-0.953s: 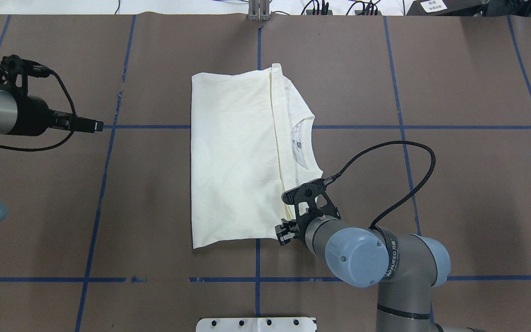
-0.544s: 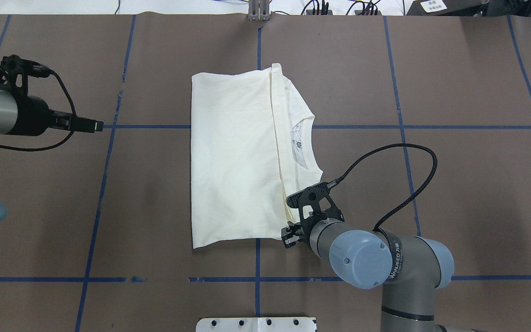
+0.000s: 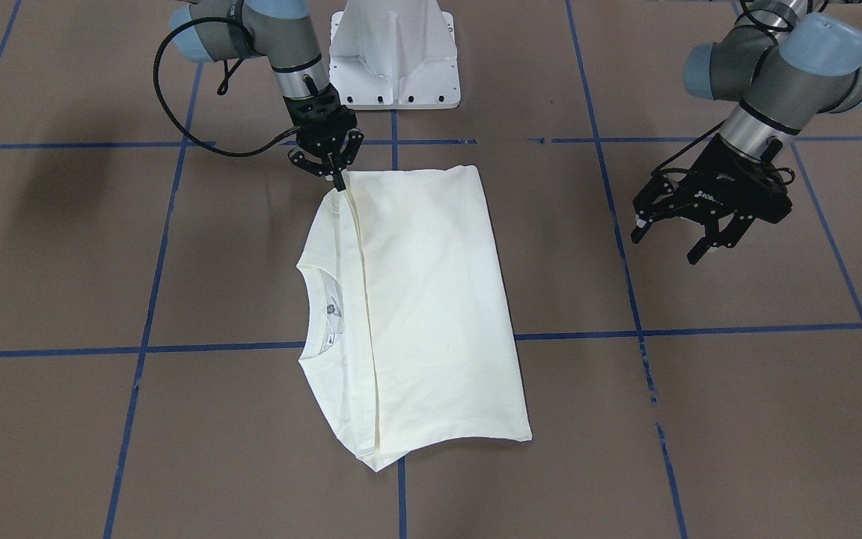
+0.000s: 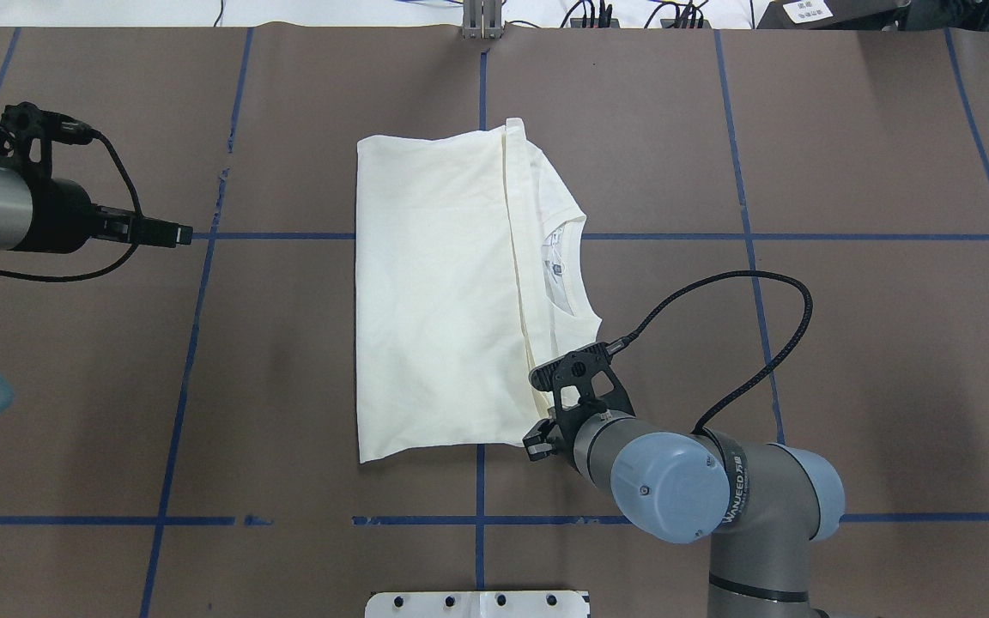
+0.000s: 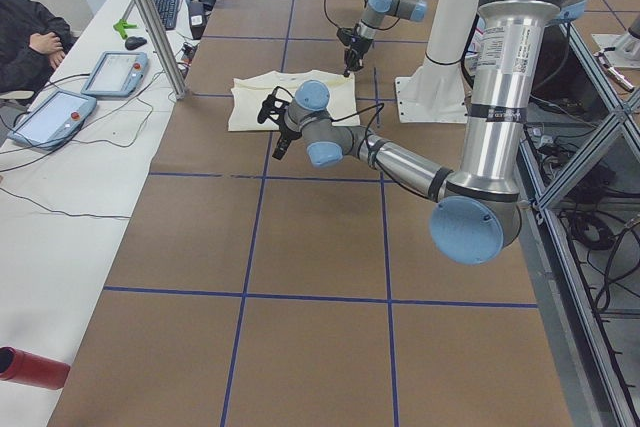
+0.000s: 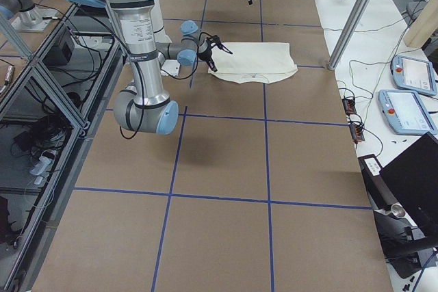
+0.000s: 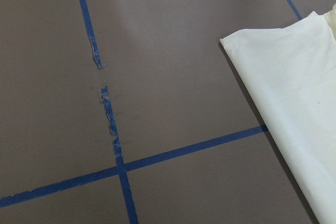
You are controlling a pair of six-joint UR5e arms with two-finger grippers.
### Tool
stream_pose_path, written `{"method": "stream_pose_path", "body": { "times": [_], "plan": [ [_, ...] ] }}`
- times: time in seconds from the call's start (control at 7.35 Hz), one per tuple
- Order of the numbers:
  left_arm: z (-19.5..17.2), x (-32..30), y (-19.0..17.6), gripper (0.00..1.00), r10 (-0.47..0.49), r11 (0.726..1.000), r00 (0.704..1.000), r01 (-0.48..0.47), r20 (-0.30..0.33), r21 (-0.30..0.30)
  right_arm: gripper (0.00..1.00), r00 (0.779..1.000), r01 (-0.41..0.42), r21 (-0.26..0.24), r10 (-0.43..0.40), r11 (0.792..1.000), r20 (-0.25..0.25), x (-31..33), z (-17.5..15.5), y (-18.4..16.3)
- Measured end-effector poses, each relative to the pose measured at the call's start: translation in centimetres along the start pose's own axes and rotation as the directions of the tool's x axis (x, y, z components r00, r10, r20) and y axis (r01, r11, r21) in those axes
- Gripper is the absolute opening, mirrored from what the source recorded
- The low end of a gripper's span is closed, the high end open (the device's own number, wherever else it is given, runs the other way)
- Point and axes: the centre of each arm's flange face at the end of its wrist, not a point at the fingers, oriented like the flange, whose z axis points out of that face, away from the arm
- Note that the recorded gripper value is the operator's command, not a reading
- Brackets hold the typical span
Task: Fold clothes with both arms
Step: 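Open the right gripper and raise it off the shirt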
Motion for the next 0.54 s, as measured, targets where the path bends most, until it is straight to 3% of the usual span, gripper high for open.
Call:
{"method": "stream_pose_path", "body": {
  "times": [0.27,0.54],
  "plan": [
    [0.0,0.0,0.0,1.00,0.000,1.000,1.000,0.000,0.000,0.000,0.00,1.000,-0.020,0.005,0.020,1.000,-0.004,0.3,-0.1,-0.1],
    [0.0,0.0,0.0,1.00,0.000,1.000,1.000,0.000,-0.001,0.000,0.00,0.993,-0.112,0.000,0.112,0.994,-0.026,2.0,-0.1,0.8]
  ]
}}
